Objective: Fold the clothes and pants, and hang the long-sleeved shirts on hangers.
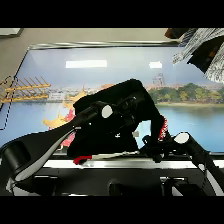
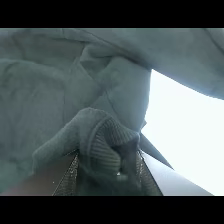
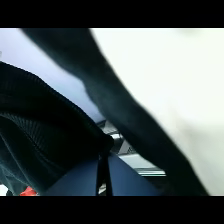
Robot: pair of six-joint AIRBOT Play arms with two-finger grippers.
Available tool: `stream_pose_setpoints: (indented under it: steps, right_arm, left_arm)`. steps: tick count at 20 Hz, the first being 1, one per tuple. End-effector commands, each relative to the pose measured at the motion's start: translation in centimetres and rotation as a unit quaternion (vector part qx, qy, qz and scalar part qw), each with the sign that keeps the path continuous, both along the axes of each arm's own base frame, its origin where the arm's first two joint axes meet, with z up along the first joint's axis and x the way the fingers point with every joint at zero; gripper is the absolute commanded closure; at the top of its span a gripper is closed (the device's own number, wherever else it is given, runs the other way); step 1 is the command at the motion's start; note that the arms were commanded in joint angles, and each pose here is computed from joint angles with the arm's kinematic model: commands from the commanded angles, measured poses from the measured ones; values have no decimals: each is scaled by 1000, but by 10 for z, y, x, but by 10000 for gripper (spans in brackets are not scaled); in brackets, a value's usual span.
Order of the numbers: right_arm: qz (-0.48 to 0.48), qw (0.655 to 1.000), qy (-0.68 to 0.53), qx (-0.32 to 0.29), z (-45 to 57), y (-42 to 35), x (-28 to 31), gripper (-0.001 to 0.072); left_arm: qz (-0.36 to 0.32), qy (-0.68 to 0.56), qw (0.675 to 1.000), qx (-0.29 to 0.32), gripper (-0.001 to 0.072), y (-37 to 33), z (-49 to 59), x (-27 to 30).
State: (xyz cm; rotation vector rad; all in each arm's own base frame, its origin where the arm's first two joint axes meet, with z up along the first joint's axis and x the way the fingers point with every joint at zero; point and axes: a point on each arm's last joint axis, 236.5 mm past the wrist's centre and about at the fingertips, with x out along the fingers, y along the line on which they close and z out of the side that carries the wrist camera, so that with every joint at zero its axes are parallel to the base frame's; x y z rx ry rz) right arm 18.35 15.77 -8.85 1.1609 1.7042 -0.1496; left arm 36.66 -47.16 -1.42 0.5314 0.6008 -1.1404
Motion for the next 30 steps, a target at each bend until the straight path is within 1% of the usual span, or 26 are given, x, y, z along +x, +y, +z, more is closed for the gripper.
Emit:
stream_pose_setpoints:
  steps: [1,2,3,4,5,7,9,11,13,16,19,21,23,24,26,27,30]
  right_arm:
    - [2,1000,-1,-1,0,0,0,679]
    - [3,1000,-1,-2,0,-1,-1,679]
    - [3,1000,-1,-2,-1,-1,-1,679]
    - [4,1000,0,-2,0,-1,-1,680]
    - [5,1000,2,0,0,0,-2,680]
    - [12,1000,-12,-3,7,-1,1,681]
    - [15,998,-51,-23,27,-8,22,682]
    - [18,991,-111,-67,58,-24,65,683]
    - [34,979,-174,-104,102,-36,116,683]
    - [60,948,-280,-136,188,-43,201,683]
    - [65,901,-408,-134,298,-34,270,683]
    - [67,857,-496,-120,379,-24,289,683]
    - [56,817,-566,-92,444,-13,284,683]
    - [54,800,-592,-75,466,-7,275,683]
    - [70,771,-630,-60,496,1,251,683]
    - [77,756,-647,-61,510,2,239,683]
    - [92,717,-687,-77,541,0,206,683]
  left_arm:
    - [16,-3,1000,-11,289,-6,-11,9]
    - [21,-4,1000,-12,297,-6,-16,13]
    - [33,3,999,-14,379,-4,-21,16]
    - [47,13,999,-18,560,-4,-26,19]
    - [57,21,998,-20,680,-2,-30,22]
    - [71,28,997,-25,681,3,-27,28]
    - [87,31,995,-44,682,8,0,47]
    - [100,2,992,-75,684,15,48,80]
    - [118,-55,986,-106,684,30,111,119]
    - [165,-143,968,-121,684,77,203,168]
    - [227,-228,936,-143,683,148,292,191]
    - [255,-270,917,-142,683,197,340,186]
    - [279,-302,898,-159,683,239,391,167]
    - [293,-310,887,-177,683,258,418,153]
    - [321,-307,868,-222,683,287,462,121]
    - [332,-296,863,-239,683,299,477,102]
    - [350,-240,868,-258,683,315,491,50]
